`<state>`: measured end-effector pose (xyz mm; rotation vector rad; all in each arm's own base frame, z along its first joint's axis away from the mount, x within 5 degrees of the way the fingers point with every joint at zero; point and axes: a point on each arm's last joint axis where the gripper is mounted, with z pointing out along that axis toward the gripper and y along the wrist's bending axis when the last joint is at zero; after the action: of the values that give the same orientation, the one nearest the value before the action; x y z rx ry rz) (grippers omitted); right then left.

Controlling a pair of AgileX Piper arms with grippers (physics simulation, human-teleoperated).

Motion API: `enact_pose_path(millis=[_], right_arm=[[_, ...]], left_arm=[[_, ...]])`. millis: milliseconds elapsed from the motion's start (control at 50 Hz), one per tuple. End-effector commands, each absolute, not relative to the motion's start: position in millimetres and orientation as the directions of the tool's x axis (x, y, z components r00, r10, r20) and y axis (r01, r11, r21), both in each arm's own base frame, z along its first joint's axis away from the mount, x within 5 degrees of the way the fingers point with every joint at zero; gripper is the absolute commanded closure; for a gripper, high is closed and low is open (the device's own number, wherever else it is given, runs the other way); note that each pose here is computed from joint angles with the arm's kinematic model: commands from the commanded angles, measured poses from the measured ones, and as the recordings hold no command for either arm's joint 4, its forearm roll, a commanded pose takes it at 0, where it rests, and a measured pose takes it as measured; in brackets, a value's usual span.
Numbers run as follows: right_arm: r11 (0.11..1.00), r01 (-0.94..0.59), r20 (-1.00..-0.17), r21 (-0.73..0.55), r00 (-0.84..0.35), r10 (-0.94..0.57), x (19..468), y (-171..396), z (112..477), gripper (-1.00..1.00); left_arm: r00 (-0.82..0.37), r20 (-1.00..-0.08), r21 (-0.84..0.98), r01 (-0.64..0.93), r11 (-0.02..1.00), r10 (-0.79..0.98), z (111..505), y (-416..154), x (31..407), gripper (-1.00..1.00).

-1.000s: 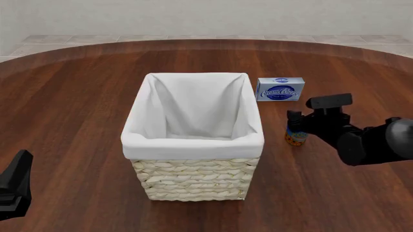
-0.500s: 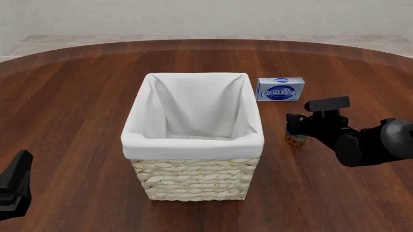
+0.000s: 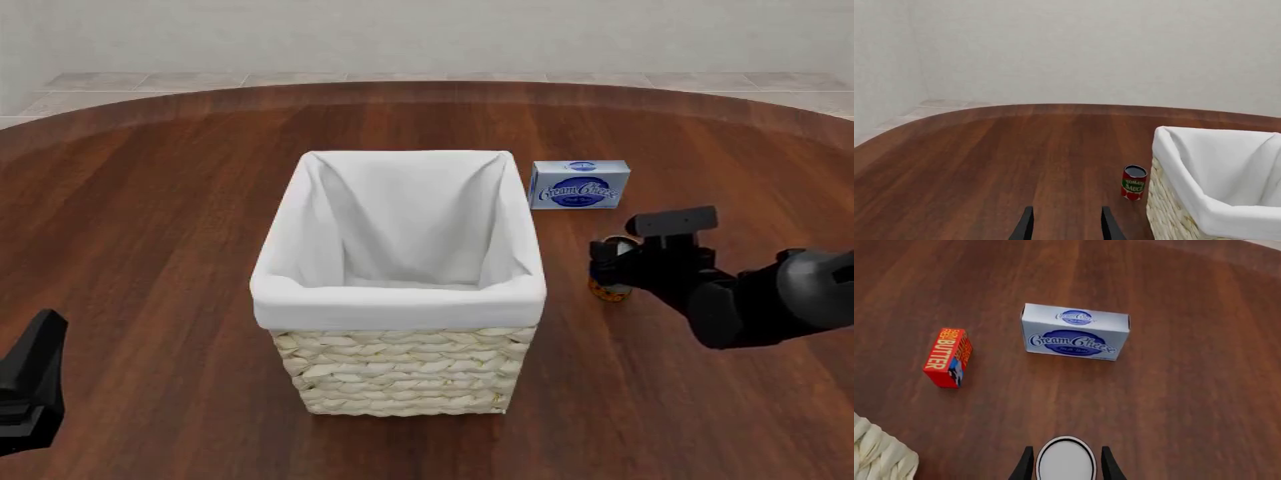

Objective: Pick up the alphabet soup and put it in the basket.

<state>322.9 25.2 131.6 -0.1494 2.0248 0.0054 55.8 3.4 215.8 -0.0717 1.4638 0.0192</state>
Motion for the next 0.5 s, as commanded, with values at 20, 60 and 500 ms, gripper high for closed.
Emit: enact_pose_path(millis=[20, 60, 500], right_arm=[[0.992, -0.110, -0.892, -0.060, -0.441, -0.103, 323.4, 26.1, 127.7, -1.00], [0.992, -0.110, -0.891, -0.061, -0.442, -0.104, 323.9, 26.0, 126.5, -1.00], [0.993, -0.103, -0.880, -0.059, -0.464, -0.100, 327.8, 23.4, 112.0, -1.00]], left_arm=[[0.108, -0.994, -0.036, -0.057, 0.998, -0.030, 215.8, 3.4, 55.8, -1.00], [0.108, -0.994, -0.036, -0.058, 0.998, -0.030, 215.8, 3.4, 55.8, -1.00], [0.107, -0.994, -0.036, -0.057, 0.998, -0.030, 215.7, 3.4, 55.8, -1.00]])
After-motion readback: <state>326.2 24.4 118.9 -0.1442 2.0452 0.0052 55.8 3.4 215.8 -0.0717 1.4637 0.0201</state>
